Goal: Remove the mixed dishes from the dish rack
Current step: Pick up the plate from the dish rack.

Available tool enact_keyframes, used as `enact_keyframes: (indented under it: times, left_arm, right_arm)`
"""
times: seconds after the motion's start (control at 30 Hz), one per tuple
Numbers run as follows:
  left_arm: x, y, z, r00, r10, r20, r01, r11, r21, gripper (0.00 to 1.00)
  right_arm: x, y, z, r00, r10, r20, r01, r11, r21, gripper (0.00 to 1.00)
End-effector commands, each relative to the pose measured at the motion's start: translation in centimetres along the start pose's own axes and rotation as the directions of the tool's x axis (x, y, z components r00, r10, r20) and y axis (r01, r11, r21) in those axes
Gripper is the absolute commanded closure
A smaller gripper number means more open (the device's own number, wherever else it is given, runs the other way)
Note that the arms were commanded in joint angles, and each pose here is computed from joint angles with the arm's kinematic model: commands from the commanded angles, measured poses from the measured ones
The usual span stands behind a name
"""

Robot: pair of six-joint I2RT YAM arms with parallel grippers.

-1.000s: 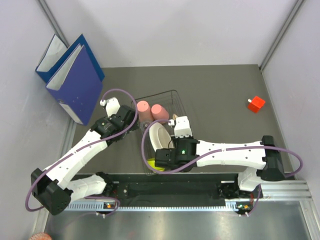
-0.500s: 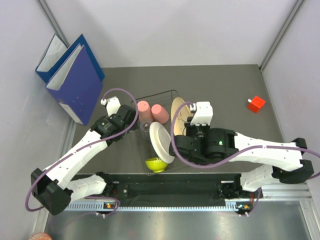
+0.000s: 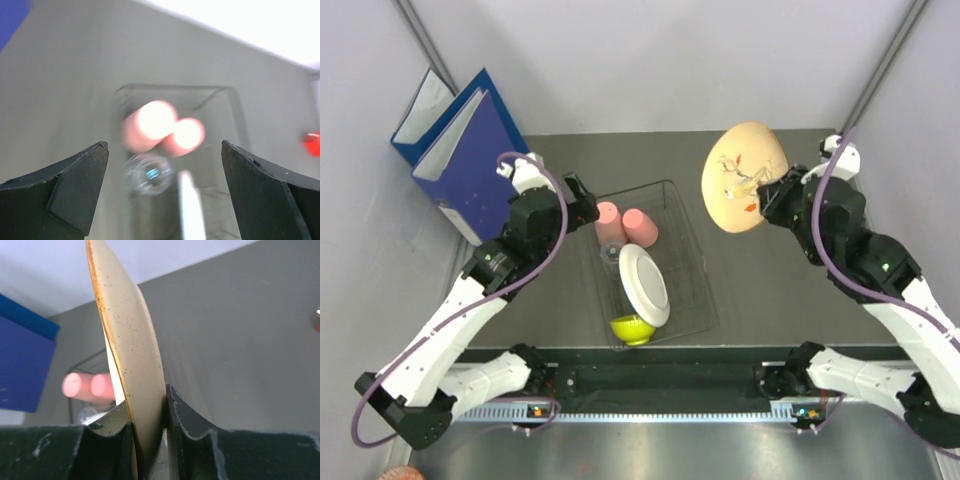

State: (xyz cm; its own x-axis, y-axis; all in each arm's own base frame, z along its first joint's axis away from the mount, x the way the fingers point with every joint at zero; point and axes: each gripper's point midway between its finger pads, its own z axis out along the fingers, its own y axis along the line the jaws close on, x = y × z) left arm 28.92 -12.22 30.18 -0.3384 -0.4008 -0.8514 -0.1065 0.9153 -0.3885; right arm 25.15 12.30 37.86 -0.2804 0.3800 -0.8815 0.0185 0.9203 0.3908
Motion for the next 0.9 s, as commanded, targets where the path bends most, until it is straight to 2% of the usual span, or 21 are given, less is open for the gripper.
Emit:
enact_keyframes:
  times: [0.0, 0.13, 0.27, 0.3, 0.57, 0.67, 0.87]
  left_arm:
    - [-4.4, -6.9, 0.1, 0.998, 0.017, 0.068, -0.033, 0.969, 0.247, 0.01]
    - [-5.0, -9.7, 0.1, 0.998, 0.014, 0.057, -0.033, 0.938, 0.345, 0.01]
    - [-5.0, -11.7, -0.2, 0.997, 0.015, 0.069, -0.045, 0.893, 0.448, 0.01]
    - [-5.2, -12.0, -0.2, 0.997, 0.011, 0.076, -0.045, 0.886, 0.461, 0.01]
    - [-3.3, -11.6, 1.4, 0.995, 0.073, 0.069, -0.097, 0.886, 0.454, 0.01]
    - [-2.5, -11.3, 2.0, 0.992, 0.110, 0.066, -0.128, 0.878, 0.461, 0.01]
    - [-1.7, -12.1, 2.7, 0.991, 0.127, 0.040, -0.130, 0.851, 0.508, 0.01]
  right_arm:
    - [-4.1, 10.2, 0.8, 0.992, 0.120, 0.034, -0.090, 0.876, -0.474, 1.00]
    - [-3.5, 10.8, 3.5, 0.986, 0.163, -0.023, -0.149, 0.824, -0.547, 1.00]
    - [-2.7, 11.6, 4.1, 0.979, 0.189, -0.082, -0.196, 0.726, -0.659, 1.00]
    - [-3.3, 11.3, 4.3, 0.976, 0.207, -0.064, -0.195, 0.707, -0.680, 1.00]
    - [-2.2, 11.6, 3.0, 0.952, 0.265, -0.155, -0.268, 0.472, -0.840, 1.00]
    - [-1.5, 12.2, 3.0, 0.939, 0.262, -0.225, -0.320, 0.420, -0.849, 1.00]
    - [-0.9, 12.4, 3.3, 0.925, 0.260, -0.276, -0.365, 0.410, -0.836, 1.00]
